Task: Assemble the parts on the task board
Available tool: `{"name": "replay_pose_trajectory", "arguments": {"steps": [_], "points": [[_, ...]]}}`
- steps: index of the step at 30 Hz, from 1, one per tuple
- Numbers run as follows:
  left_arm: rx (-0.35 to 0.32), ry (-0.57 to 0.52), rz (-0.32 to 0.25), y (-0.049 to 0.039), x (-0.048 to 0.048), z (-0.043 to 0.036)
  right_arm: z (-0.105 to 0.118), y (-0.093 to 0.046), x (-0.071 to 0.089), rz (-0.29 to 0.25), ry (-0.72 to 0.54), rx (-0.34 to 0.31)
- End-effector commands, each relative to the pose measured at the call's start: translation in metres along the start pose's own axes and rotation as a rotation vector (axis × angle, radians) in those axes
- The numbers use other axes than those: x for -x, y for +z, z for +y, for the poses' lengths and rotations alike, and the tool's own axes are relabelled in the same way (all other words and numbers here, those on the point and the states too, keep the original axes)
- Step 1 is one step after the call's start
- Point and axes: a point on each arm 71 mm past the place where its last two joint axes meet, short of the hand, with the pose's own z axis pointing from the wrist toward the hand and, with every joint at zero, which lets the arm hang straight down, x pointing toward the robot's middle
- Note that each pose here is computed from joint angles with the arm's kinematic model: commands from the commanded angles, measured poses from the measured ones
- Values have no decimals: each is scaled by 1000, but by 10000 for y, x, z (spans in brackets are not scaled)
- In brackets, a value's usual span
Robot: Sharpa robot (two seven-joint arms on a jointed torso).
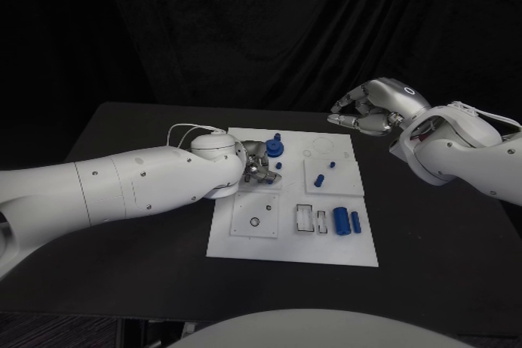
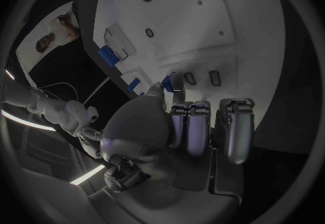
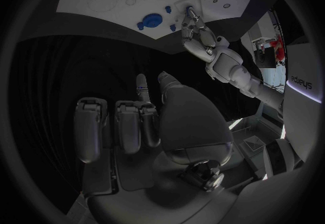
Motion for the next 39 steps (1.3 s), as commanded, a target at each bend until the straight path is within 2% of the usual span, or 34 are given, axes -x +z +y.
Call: {"name": "replay_pose_trajectory", "arguments": {"steps": [1,39], "points": [[-21,11,15,2,-22,-16,-12,-7,-3,-1,-3,-16],[-14,4,13,-25,-13,103,-18,-3,-8,5,-5,-17]]}}
